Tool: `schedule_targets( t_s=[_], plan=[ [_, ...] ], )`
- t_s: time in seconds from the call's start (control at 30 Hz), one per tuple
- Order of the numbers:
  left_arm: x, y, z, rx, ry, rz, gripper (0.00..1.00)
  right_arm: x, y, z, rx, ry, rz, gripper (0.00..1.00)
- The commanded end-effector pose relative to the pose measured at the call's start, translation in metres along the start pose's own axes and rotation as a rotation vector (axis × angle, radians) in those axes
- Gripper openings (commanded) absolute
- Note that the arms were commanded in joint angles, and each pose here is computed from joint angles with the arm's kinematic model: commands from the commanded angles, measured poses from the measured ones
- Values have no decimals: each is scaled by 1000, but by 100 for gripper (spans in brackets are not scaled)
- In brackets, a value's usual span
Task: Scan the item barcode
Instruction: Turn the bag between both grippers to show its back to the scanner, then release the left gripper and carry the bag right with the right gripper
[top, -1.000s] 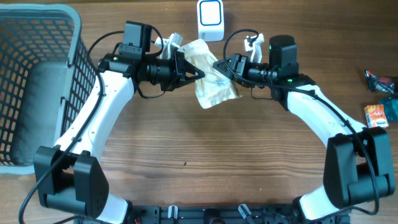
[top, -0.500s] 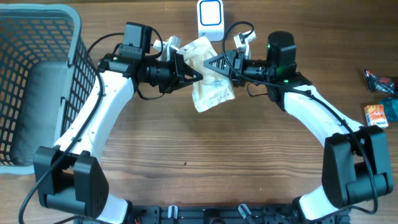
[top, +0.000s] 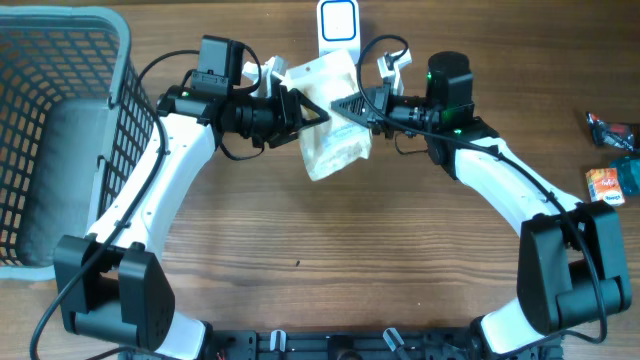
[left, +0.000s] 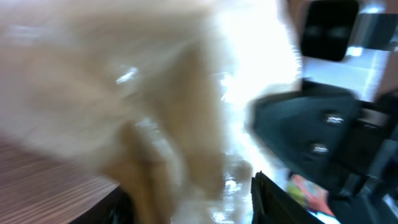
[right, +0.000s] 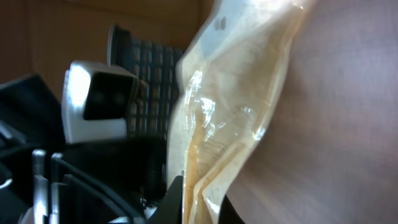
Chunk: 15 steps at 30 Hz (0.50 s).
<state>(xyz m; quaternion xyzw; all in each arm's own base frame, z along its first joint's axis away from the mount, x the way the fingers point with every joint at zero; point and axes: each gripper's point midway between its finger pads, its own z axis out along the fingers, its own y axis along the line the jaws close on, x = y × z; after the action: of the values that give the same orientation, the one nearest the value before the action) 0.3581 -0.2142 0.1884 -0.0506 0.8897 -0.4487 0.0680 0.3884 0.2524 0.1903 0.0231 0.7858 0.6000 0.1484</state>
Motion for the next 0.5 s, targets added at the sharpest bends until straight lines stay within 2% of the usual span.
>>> schedule_targets(
  t_s=[0.0,0.07,0.13,0.23,0.37,0.47],
  plan=[
    [-22,6,-33,-201,-182,47,73,-34,5,-10,-1,-137,-38,5],
    [-27,7,-53,-287,-257,54,90,-54,8,-22,-1,-205,-43,5],
    [-29,4,-73,-343,-324,67,99,-75,7,-34,17,-301,-64,5],
    [-25,-8,-98,-365,-405,98,100,-94,-1,-40,74,-418,-66,5],
    [-16,-28,-120,-333,-467,140,100,-123,-11,-50,184,-651,-69,5],
    [-10,-31,-125,-331,-469,142,100,-141,2,-53,171,-796,-122,5]
  ],
)
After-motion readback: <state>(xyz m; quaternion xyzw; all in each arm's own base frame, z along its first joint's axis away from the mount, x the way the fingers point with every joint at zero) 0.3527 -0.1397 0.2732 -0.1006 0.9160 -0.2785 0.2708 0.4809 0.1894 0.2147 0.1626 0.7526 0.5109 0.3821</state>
